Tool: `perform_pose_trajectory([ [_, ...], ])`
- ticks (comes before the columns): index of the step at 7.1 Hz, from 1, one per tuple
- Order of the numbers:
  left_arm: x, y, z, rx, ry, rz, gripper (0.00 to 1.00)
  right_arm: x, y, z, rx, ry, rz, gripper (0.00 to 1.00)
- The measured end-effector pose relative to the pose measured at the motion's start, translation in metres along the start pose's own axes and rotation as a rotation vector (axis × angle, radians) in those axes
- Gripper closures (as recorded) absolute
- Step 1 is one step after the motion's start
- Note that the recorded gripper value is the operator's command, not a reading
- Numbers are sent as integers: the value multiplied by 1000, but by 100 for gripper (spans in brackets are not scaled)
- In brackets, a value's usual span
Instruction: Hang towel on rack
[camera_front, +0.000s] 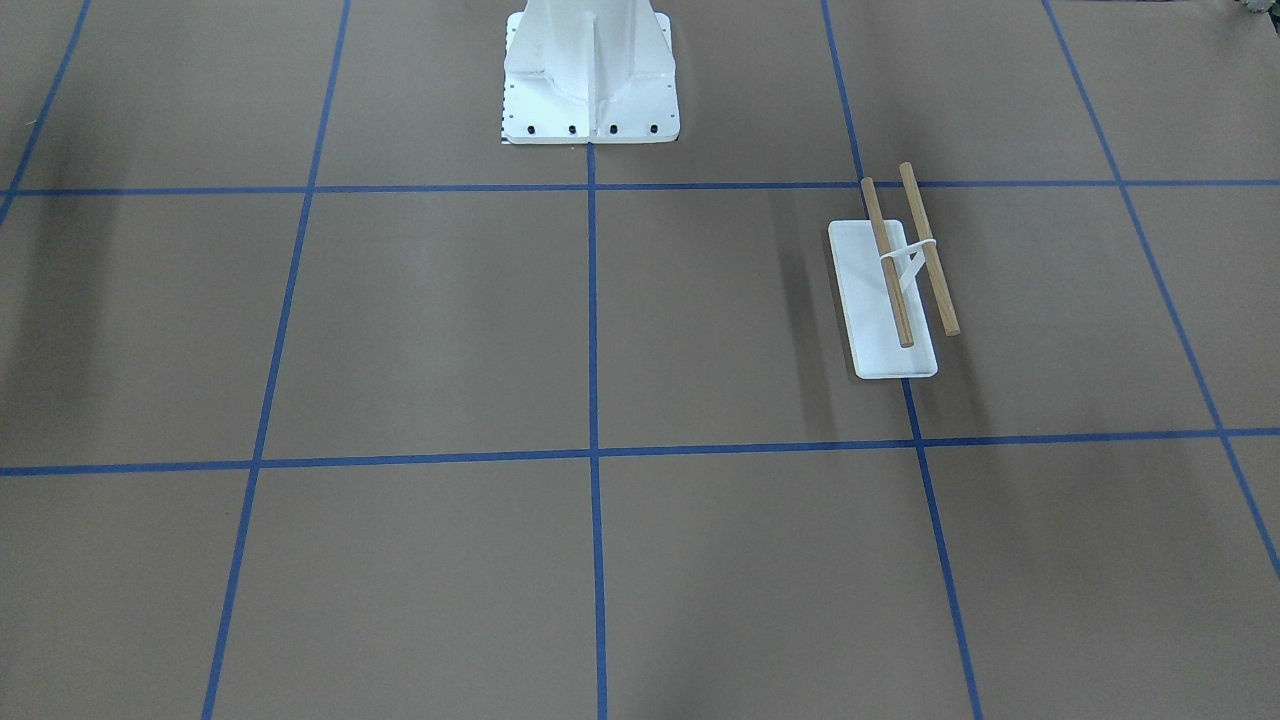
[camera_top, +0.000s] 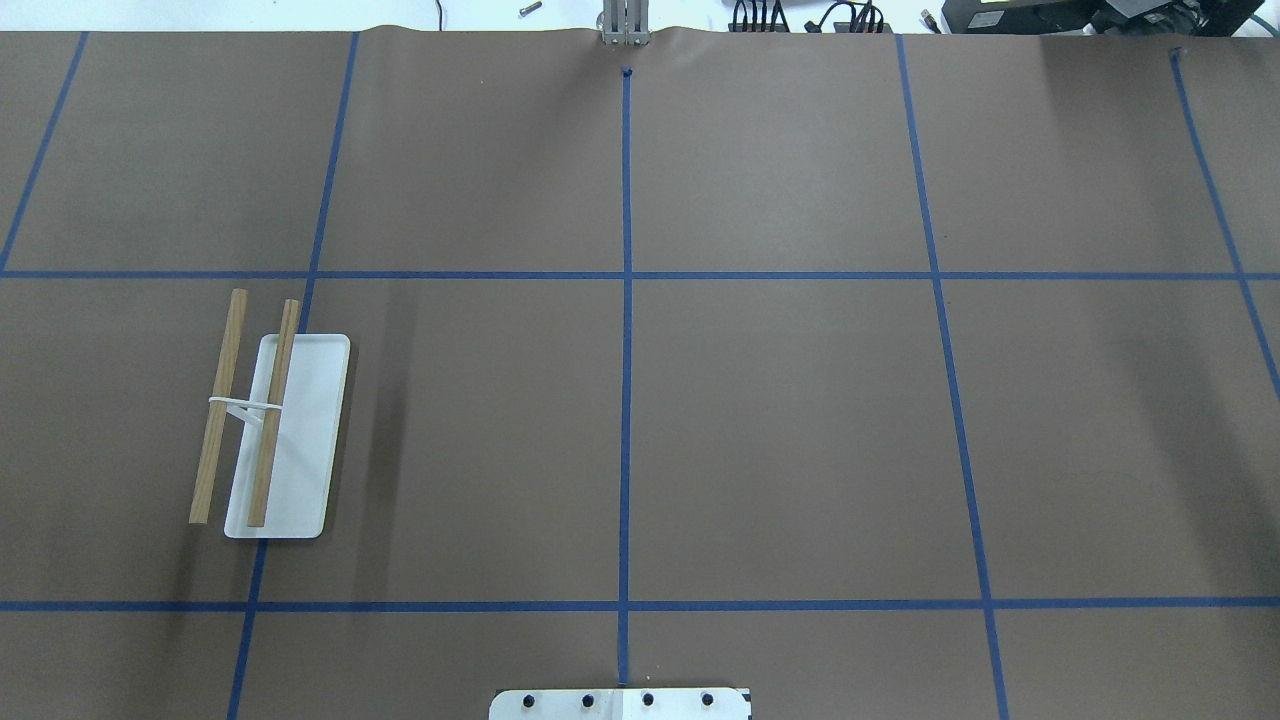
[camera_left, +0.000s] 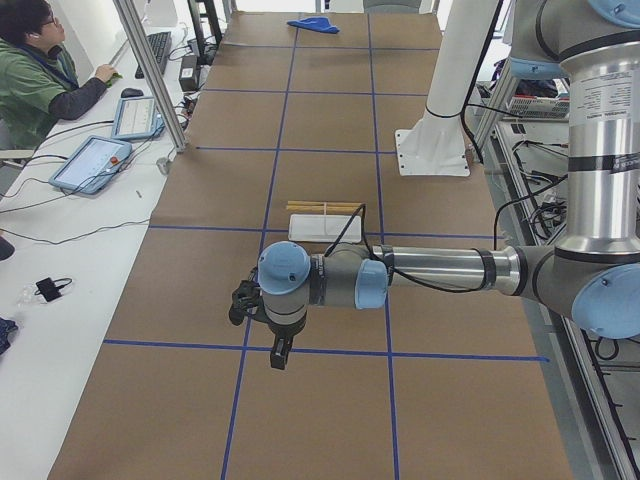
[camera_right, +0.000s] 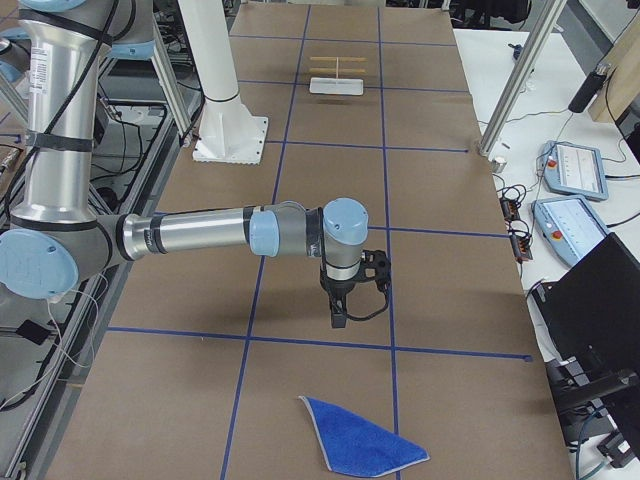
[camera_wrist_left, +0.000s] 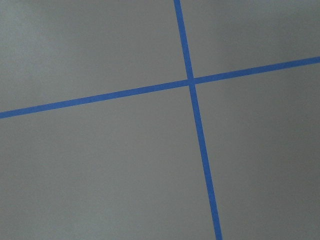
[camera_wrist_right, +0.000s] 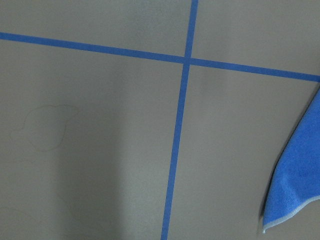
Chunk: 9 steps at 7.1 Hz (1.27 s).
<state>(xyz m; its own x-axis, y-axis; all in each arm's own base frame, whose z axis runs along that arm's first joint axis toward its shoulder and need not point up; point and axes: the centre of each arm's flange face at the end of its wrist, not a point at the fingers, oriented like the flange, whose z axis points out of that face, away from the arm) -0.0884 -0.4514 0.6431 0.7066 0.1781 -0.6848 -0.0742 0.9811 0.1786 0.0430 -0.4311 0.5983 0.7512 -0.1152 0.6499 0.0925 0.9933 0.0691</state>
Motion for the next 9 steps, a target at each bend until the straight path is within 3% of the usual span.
perform_pose_trajectory([
  [5, 11, 6, -9, 17, -4, 21, 1, -14, 1, -17, 34, -1, -29, 0],
  [9, 33, -17, -35, 83, -11, 82, 1, -34, -15, -47, 103, 6, -77, 0],
])
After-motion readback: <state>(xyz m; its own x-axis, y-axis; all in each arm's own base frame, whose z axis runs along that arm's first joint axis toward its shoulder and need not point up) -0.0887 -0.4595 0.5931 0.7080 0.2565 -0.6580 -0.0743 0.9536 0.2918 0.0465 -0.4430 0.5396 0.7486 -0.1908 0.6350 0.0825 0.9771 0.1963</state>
